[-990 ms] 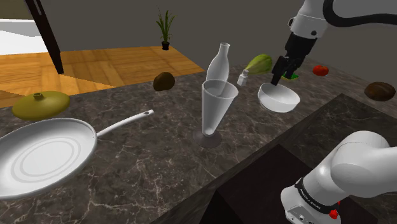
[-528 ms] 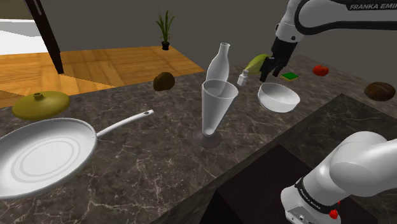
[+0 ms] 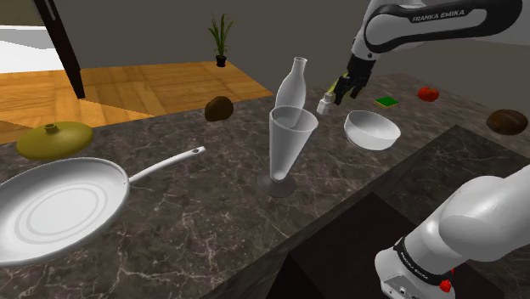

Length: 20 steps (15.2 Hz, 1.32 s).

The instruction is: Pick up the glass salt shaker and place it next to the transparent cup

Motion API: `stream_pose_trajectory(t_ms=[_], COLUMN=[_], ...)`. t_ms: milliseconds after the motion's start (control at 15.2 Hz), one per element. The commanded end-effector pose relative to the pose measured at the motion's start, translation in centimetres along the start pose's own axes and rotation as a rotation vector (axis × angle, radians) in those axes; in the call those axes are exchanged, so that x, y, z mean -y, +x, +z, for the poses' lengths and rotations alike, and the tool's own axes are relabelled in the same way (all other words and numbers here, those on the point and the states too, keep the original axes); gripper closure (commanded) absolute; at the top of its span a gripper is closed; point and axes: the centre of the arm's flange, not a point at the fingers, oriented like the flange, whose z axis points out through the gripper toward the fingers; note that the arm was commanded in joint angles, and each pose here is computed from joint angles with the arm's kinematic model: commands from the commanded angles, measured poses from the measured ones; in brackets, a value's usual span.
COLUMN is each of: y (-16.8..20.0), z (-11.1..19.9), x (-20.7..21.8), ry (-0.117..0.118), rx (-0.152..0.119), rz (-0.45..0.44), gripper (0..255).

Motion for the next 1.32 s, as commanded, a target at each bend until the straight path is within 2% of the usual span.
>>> stream_pose_trajectory(t_ms=[0,594,1056,1254], y=[1.9,10.3,10.4,10.5], z=[1.2,5.8,9.5,9.8], x=[-1.4,-7.3,-7.3,-7.3], ry=[-0.004,-0.018,-0.018,-0.018], rx=[-0.007,-0.034,-0.034,-0.034], rz=[0.002,0.012,0.012,0.012], gripper=[0,0,0,0])
